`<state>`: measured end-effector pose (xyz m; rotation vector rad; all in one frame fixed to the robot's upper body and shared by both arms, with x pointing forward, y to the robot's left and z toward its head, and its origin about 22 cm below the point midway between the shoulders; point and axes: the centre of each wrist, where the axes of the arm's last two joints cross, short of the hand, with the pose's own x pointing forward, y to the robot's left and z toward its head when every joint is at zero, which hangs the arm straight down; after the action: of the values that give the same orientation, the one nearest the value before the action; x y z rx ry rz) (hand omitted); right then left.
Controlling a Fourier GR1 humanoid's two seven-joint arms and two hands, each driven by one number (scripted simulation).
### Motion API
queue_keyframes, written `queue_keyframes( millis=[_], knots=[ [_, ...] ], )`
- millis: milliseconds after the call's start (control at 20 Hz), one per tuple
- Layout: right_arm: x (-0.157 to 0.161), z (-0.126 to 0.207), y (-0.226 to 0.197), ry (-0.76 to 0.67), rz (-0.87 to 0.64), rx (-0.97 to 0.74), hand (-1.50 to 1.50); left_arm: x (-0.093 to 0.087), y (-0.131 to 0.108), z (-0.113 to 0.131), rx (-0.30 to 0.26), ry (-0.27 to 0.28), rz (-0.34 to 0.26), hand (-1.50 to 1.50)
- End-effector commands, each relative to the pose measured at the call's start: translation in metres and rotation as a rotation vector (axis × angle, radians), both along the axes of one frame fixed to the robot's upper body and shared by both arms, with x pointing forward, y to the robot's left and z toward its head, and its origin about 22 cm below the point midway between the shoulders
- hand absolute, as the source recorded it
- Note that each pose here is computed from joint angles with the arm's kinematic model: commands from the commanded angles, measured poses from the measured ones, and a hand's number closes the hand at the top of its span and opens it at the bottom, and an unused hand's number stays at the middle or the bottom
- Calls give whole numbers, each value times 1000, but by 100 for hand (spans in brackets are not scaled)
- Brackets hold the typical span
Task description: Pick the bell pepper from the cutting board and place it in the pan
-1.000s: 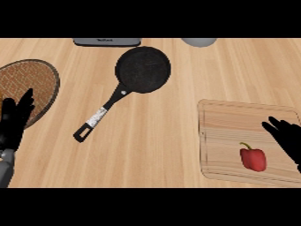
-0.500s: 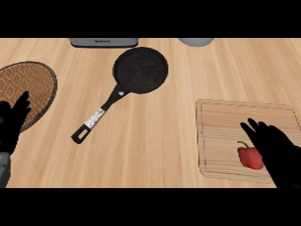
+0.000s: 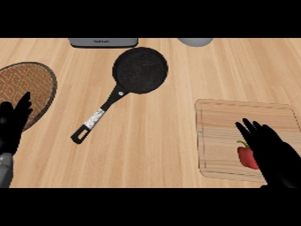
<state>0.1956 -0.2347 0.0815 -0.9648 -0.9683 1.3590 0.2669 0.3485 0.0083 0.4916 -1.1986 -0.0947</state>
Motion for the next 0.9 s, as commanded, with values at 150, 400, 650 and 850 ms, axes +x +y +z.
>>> queue_keyframes(
  millis=[150,400,650,850],
  knots=[
    [20,-13,5,30,3,0,-150,-4,-21,4,-11,-8,-18,0],
    [11,-20,-9,12,-1,-3,-150,-17,13,1,2,-5,2,0],
    [22,-42,-11,37,-11,5,-150,-8,3,-3,15,-1,8,0],
    [7,-50,-7,46,-39,-27,-150,6,-1,4,6,-7,0,0]
  ],
)
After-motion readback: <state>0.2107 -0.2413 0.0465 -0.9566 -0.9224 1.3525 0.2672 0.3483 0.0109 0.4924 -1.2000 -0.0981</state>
